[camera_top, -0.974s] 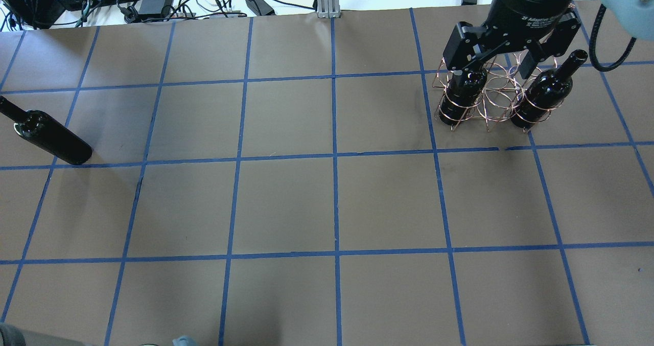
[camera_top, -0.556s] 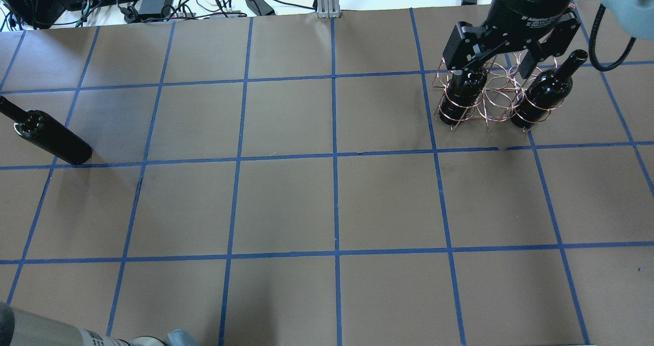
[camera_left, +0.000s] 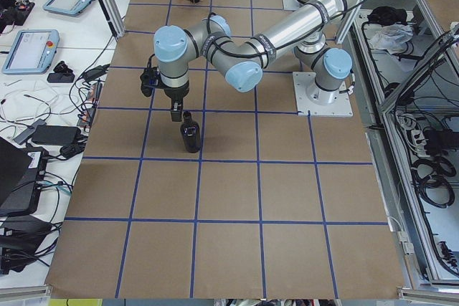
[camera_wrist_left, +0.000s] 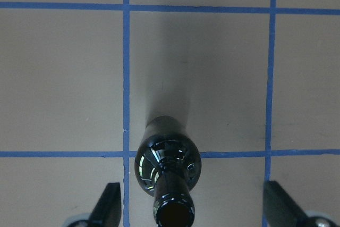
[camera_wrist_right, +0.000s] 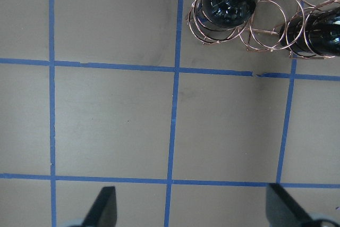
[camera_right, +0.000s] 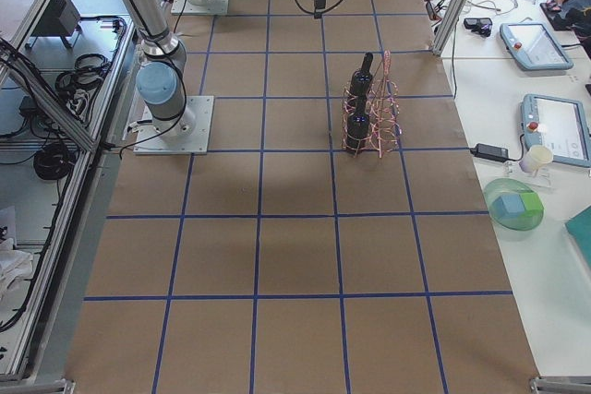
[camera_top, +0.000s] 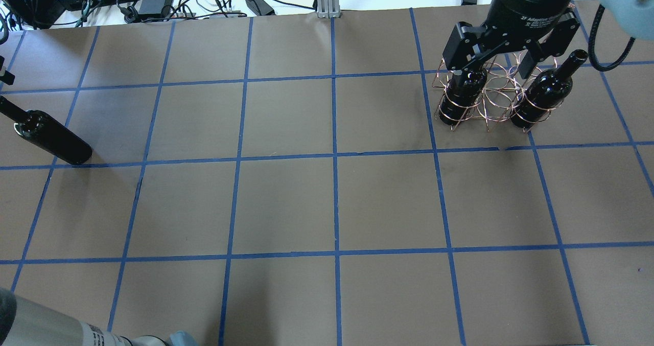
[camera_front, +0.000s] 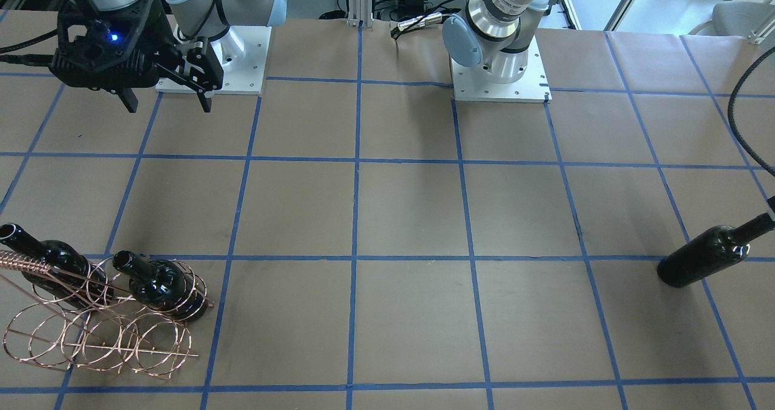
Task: Place wine into wine basket
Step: 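Move the left gripper down over the black wine bottle lying on the table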
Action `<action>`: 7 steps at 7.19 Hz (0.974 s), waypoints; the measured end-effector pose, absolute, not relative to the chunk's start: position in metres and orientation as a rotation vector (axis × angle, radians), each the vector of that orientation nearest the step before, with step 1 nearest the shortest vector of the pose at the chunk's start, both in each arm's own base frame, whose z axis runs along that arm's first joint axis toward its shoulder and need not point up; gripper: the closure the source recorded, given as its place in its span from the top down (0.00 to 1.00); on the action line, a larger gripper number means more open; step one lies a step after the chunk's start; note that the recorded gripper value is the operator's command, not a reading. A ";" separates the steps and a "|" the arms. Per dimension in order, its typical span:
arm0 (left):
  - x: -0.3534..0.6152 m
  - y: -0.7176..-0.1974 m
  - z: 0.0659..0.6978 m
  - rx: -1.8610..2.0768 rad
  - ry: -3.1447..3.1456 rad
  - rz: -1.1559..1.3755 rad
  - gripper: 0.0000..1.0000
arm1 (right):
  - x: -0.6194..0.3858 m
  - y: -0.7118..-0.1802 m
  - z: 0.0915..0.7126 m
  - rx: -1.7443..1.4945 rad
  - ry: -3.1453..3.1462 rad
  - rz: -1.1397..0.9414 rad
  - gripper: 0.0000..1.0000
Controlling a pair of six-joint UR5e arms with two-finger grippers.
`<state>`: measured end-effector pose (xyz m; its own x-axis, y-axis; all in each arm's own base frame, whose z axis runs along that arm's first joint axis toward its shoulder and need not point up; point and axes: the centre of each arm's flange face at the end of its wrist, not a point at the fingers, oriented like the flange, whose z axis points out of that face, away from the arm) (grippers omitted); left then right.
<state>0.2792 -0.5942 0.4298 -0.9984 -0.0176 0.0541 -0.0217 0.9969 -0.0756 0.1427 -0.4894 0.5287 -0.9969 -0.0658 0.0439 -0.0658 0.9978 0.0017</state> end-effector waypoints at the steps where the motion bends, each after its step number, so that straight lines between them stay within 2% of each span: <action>1: 0.278 -0.596 0.422 0.026 -3.080 0.098 0.90 | 0.143 -0.490 0.529 0.103 -3.095 0.001 1.00; 3: 0.282 -0.598 0.410 0.021 -3.099 0.051 0.84 | 0.143 -0.490 0.529 0.101 -3.097 0.002 1.00; 4: 0.284 -0.599 0.406 0.021 -3.107 0.037 0.75 | 0.143 -0.490 0.529 0.099 -3.100 0.004 1.00; 7: 0.286 -0.597 0.392 0.034 -3.109 -0.016 0.75 | 0.144 -0.489 0.529 0.089 -3.103 0.004 1.00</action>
<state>0.2863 -0.5975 0.3923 -0.9992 -0.0219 0.0320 -0.0215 0.9997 0.0108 0.1439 -0.4893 0.5291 -0.9977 -0.0573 0.0372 -0.0574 0.9983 -0.0016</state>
